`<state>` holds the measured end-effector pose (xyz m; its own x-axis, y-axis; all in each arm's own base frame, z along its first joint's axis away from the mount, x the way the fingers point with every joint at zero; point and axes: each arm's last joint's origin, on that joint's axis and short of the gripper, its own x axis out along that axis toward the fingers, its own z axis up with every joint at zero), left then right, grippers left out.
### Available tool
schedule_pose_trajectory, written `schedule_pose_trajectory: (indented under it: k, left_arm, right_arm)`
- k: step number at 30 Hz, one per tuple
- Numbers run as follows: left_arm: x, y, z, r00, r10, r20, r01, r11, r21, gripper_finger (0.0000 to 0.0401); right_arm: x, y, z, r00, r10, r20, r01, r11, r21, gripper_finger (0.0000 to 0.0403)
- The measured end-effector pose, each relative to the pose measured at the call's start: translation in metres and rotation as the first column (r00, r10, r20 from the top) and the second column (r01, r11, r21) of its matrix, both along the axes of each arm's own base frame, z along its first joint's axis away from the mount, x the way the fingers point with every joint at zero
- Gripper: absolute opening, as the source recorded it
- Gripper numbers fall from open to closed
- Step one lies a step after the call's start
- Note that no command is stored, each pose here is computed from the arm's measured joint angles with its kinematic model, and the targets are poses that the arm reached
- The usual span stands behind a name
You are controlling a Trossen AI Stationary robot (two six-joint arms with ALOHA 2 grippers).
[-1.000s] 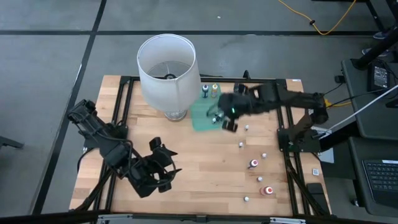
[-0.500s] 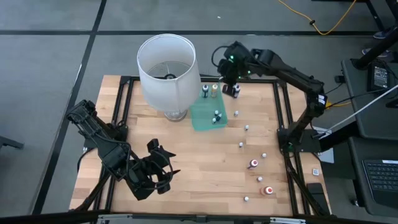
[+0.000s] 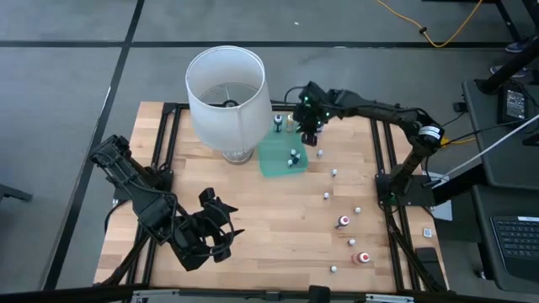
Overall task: Pick & Place food coloring
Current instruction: Put the top small green food coloring bottle into the green bin
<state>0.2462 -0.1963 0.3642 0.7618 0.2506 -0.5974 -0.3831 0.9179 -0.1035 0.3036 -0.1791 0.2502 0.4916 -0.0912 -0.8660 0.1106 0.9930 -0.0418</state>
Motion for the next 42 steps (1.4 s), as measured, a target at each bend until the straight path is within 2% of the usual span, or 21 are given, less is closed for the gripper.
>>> schedule_pose_trajectory:
  k: [4, 11, 27, 32, 42]
  left_arm:
    - [0.0, 0.001, 0.001, 1.0, 0.021, 0.022, -0.022, 0.999, 0.024, 0.0277]
    - [0.0, 0.001, 0.001, 0.999, 0.035, 0.037, -0.036, 0.999, 0.04, 0.0277]
    - [-0.001, 0.003, 0.0, 0.999, 0.037, 0.024, -0.039, 0.997, 0.061, 0.0277]
    - [-0.001, 0.003, 0.0, 0.999, 0.037, 0.023, -0.038, 0.997, 0.061, 0.0277]
    - [-0.002, 0.003, -0.001, 0.999, 0.034, 0.009, -0.034, 0.997, 0.067, 0.0277]
  right_arm:
    - [0.0, 0.009, -0.022, 1.0, 0.019, -0.011, -0.019, 1.0, 0.007, 0.0063]
    - [0.011, 0.026, -0.035, 0.997, 0.081, 0.014, -0.081, 0.997, -0.01, 0.0063]
    - [0.026, 0.017, -0.094, 0.985, 0.106, -0.138, -0.105, 0.994, 0.019, 0.0064]
    - [0.027, 0.015, -0.095, 0.984, 0.079, -0.161, -0.084, 0.996, -0.027, 0.0076]
    - [0.031, 0.012, -0.075, 0.976, 0.073, -0.203, -0.078, 0.997, -0.018, 0.013]
